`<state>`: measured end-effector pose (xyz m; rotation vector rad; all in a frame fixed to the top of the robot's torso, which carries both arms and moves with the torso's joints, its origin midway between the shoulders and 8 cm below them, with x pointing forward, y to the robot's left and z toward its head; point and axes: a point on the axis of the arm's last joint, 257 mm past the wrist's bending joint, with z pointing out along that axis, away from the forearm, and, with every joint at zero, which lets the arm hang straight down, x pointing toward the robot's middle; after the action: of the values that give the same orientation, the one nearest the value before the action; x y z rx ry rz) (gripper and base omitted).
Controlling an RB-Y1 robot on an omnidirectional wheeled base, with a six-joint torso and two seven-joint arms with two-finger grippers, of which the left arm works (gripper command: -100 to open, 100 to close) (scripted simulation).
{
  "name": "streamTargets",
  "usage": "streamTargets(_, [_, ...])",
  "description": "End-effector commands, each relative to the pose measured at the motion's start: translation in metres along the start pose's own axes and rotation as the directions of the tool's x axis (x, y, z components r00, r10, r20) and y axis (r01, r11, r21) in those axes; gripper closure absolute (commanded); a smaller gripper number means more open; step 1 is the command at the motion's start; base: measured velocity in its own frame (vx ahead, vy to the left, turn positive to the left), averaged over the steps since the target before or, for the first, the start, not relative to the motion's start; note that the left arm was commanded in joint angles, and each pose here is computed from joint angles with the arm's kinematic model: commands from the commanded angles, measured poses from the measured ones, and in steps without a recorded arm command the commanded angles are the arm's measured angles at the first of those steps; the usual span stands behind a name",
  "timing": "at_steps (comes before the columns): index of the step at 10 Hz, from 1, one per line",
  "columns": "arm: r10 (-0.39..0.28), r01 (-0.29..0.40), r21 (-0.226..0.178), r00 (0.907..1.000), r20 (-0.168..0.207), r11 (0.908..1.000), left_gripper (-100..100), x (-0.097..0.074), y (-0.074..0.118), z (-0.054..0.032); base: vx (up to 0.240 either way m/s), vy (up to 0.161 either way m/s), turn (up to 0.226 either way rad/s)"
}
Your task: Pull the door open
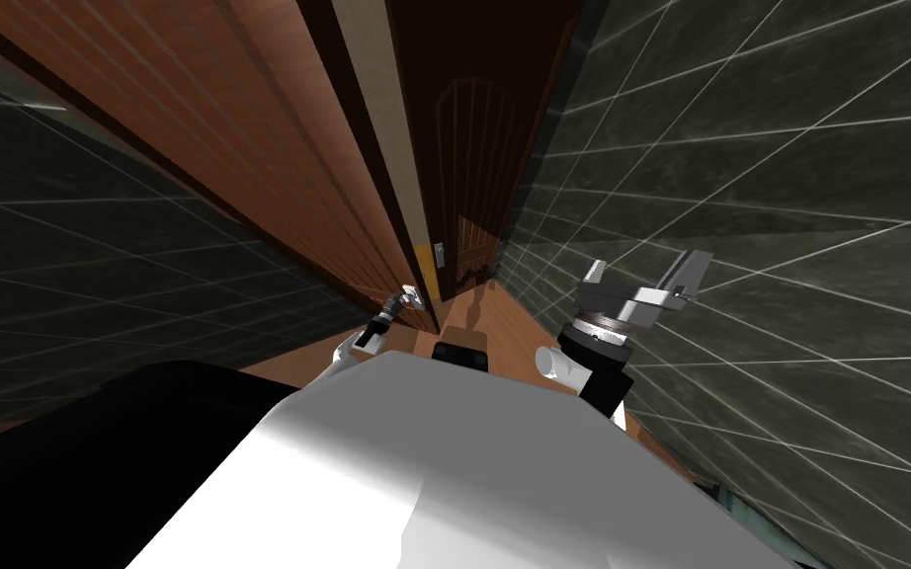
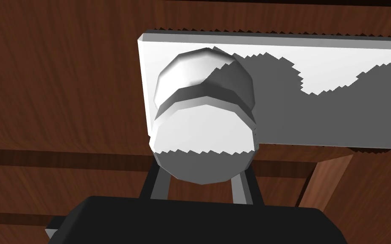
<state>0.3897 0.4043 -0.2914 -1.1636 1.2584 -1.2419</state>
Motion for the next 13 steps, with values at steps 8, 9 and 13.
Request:
streamTargets(8, [-0.006,0.006,-0.005,0.9976,-0.069,1.0,100,0.004,0.004,-0.0267,-0.183,0.079,-0.124])
streamTargets(9, [-0.007,0.007,-0.004,0.9969,-0.078,1.0,100,0.004,0.004,-0.0296,-0.219,0.087,-0.136])
streamTargets(13, [-0.014,0.013,-0.003,0.9928,-0.119,0.9999,100,0.007,0.004,-0.0423,-0.207,0.106,-0.163])
